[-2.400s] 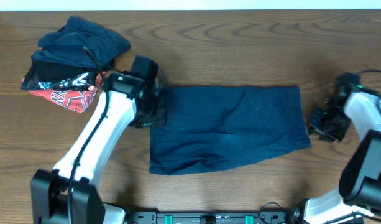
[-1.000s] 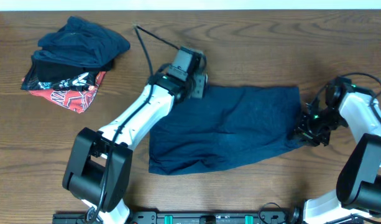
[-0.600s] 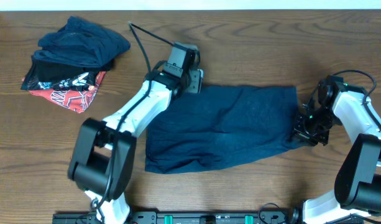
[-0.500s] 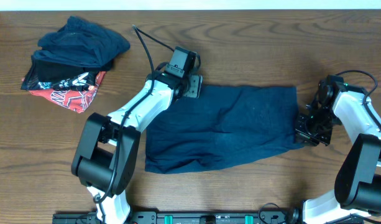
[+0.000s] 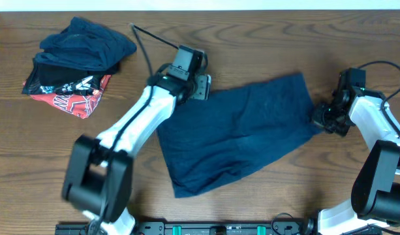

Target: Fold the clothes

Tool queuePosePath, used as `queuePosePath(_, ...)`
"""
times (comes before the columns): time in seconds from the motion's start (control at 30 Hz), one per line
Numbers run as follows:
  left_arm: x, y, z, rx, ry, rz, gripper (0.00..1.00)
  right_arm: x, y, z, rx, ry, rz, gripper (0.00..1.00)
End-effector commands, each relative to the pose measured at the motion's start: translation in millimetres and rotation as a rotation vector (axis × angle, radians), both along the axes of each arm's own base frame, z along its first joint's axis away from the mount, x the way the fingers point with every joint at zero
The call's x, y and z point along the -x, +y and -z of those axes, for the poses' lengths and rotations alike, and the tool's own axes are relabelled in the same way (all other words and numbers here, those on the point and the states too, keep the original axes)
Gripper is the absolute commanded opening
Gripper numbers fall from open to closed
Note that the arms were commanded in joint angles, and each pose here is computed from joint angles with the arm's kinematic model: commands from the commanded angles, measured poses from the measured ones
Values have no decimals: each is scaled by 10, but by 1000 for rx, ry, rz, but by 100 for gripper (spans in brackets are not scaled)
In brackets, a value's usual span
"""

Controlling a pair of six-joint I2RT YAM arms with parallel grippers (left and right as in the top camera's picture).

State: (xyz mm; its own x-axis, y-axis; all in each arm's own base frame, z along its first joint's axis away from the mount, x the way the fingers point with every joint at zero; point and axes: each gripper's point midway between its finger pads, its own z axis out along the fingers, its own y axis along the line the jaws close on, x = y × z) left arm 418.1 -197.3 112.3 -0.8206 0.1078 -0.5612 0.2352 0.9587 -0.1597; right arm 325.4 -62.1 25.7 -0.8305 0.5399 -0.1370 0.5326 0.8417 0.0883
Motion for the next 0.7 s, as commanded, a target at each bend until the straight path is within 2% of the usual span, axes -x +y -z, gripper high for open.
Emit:
queuePosePath(0.0, 50, 96, -499, 44, -71, -29, 68, -134, -140, -84, 73, -64, 34, 1)
queuePosePath(0.07, 214, 106, -606, 81, -34, -41, 68, -217, -207, -111, 100, -100, 44, 1)
queuePosePath(0.2, 708, 46, -529, 157, 181, -57, 68, -286, -341, -144, 137, -134, 71, 1)
queuePosePath(0.3, 1058, 113, -289, 129, 363, -139, 68, -255, -428, -145, 151, -128, 99, 1)
queuePosePath(0.4, 1338, 153, -77, 93, 484, -177, 68, -216, -492, -139, 153, -118, 128, 1)
queuePosePath(0.67, 1767, 256, 282, 70, 670, -335, 68, -140, -516, -120, 150, -90, 134, 1)
